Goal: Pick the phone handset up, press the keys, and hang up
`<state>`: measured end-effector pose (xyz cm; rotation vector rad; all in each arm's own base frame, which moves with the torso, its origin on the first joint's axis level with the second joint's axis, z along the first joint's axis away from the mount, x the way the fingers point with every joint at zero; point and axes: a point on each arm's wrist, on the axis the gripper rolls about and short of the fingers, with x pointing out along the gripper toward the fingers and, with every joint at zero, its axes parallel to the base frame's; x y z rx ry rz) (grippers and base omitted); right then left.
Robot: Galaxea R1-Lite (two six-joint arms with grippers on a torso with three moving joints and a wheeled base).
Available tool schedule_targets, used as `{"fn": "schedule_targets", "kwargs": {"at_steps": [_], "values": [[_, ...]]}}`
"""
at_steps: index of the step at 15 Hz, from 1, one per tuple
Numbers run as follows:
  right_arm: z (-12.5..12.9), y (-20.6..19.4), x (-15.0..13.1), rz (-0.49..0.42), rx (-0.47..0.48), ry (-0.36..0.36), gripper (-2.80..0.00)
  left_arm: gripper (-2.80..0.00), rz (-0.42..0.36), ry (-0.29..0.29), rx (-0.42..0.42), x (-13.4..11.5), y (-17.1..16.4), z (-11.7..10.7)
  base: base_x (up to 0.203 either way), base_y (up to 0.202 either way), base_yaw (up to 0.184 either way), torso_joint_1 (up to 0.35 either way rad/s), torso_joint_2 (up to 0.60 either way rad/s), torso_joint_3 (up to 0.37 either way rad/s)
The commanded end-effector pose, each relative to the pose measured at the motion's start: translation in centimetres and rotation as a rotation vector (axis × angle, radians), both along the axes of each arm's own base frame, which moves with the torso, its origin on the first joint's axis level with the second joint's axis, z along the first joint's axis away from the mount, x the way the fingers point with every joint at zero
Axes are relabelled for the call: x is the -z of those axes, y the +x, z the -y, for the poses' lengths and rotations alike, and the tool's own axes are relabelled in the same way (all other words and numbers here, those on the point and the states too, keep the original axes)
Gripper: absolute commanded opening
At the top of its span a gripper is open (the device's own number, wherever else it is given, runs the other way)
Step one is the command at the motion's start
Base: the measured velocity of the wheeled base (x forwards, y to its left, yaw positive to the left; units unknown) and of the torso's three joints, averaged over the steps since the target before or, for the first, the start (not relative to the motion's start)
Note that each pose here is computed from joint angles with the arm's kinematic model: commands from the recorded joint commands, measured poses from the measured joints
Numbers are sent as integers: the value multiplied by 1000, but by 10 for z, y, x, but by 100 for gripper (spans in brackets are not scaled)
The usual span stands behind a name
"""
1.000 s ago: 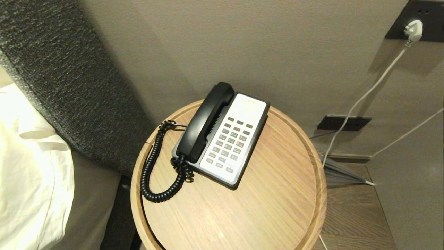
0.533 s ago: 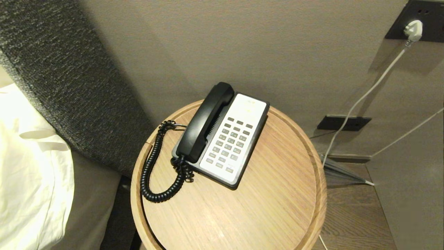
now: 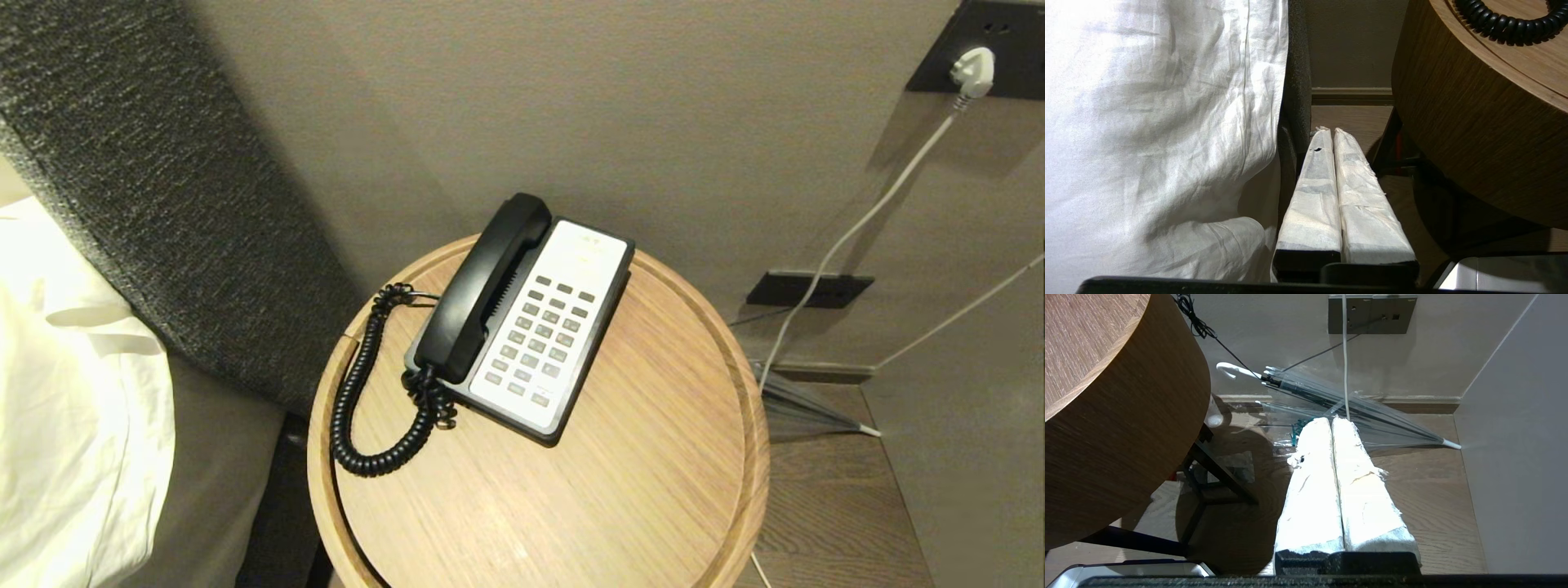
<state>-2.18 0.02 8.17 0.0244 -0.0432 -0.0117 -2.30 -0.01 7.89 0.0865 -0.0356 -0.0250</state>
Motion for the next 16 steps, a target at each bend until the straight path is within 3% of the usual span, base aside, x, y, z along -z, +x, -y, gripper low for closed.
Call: {"fn": "schedule_targets", "kwargs": {"at_steps": [1,6,16], "values": [[0,2,5,-23,0,0,-280,-280,-19,-3,0,5,2,0,0,0,0,0,0,0],[0,2,5,-23,0,0,-280,-280,-13,-33,-4,5,2,0,0,0,0,1,1,32],[0,2,5,-23,0,0,-280,-280,1,-60,-7,4,2,0,0,0,0,1,1,192]]}}
